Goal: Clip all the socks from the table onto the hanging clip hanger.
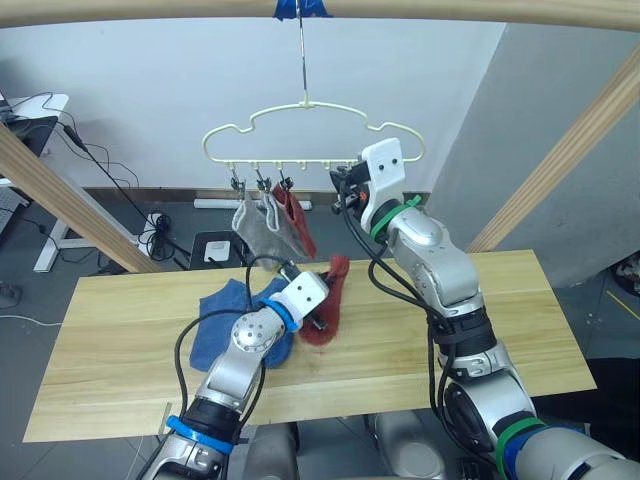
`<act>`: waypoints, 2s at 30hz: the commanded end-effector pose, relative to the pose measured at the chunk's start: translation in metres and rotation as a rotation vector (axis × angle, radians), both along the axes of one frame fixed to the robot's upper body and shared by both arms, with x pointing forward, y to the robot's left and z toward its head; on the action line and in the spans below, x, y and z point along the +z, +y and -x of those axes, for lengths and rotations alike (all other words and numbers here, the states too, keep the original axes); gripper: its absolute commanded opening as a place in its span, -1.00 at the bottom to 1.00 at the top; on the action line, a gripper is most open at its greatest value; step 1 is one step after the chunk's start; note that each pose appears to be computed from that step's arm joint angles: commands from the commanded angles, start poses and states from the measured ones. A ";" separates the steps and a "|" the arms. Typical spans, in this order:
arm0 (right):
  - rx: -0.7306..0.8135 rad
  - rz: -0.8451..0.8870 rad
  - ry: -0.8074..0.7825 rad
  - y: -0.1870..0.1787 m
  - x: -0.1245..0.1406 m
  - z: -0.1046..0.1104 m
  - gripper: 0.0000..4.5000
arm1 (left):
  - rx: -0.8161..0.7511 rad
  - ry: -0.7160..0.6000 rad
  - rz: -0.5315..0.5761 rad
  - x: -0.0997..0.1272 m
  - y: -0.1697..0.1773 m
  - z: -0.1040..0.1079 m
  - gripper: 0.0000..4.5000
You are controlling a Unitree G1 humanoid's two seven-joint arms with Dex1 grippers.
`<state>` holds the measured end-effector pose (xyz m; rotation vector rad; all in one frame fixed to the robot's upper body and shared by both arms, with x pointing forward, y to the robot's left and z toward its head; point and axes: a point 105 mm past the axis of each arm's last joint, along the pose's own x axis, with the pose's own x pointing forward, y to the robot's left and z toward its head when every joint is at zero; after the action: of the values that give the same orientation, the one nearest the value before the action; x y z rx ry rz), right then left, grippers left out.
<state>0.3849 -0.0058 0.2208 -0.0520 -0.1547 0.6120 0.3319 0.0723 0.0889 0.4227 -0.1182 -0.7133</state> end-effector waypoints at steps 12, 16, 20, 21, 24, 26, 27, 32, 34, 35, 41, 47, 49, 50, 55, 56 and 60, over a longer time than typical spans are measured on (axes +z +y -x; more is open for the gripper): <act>0.031 -0.029 -0.049 0.003 0.017 0.009 -0.93 | -0.012 -0.259 -0.015 0.049 -0.019 -0.011 -1.00; 0.031 -0.027 -0.045 0.003 0.015 0.010 -0.93 | -0.012 -0.307 -0.030 0.056 -0.018 -0.013 -1.00; 0.033 -0.025 -0.044 0.003 0.015 0.010 -0.93 | 0.005 -0.318 -0.034 0.056 -0.012 -0.014 -1.00; 0.034 -0.023 -0.044 0.003 0.015 0.010 -0.93 | 0.009 -0.320 -0.035 0.056 -0.011 -0.015 -1.00; 0.034 -0.022 -0.044 0.002 0.015 0.011 -0.93 | 0.015 -0.333 -0.032 0.058 -0.009 -0.015 -1.00; 0.034 -0.021 -0.043 0.002 0.015 0.011 -0.93 | 0.018 -0.341 -0.030 0.060 -0.009 -0.015 -1.00; 0.034 -0.021 -0.043 0.002 0.015 0.011 -0.93 | 0.019 -0.345 -0.030 0.061 -0.008 -0.016 -1.00; 0.035 -0.019 -0.040 0.003 0.014 0.011 -0.93 | 0.019 -0.360 -0.033 0.065 -0.009 -0.020 -1.00; 0.035 -0.018 -0.038 0.003 0.014 0.011 -0.93 | 0.020 -0.363 -0.033 0.066 -0.009 -0.021 -1.00; 0.036 -0.018 -0.037 0.003 0.014 0.011 -0.93 | 0.021 -0.365 -0.033 0.066 -0.009 -0.022 -1.00; 0.035 -0.011 -0.030 0.003 0.011 0.011 -0.93 | 0.034 -0.376 -0.025 0.071 -0.007 -0.025 -1.00; 0.042 -0.032 -0.013 0.003 0.010 0.013 -0.13 | 0.035 -0.379 -0.021 0.074 -0.007 -0.026 -1.00; 0.051 -0.021 -0.011 0.003 0.010 0.015 0.16 | 0.026 -0.370 -0.005 0.075 -0.009 -0.026 -1.00; 0.055 -0.017 -0.013 0.003 0.010 0.016 0.35 | 0.019 -0.360 0.010 0.075 -0.011 -0.026 -1.00; 0.099 -0.012 -0.034 -0.004 0.010 0.036 0.50 | 0.005 -0.325 0.080 0.076 -0.014 -0.022 -1.00; 0.113 -0.010 -0.038 -0.005 0.010 0.040 0.50 | 0.011 -0.312 0.105 0.076 -0.013 -0.021 -1.00; 0.159 -0.002 -0.042 -0.008 0.012 0.054 0.52 | -0.040 -0.261 0.154 0.073 -0.016 -0.014 -0.67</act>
<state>0.3456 -0.0187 0.2164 -0.0579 -0.1366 0.7146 0.3542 0.0615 0.1512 0.3969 -0.3832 -0.6435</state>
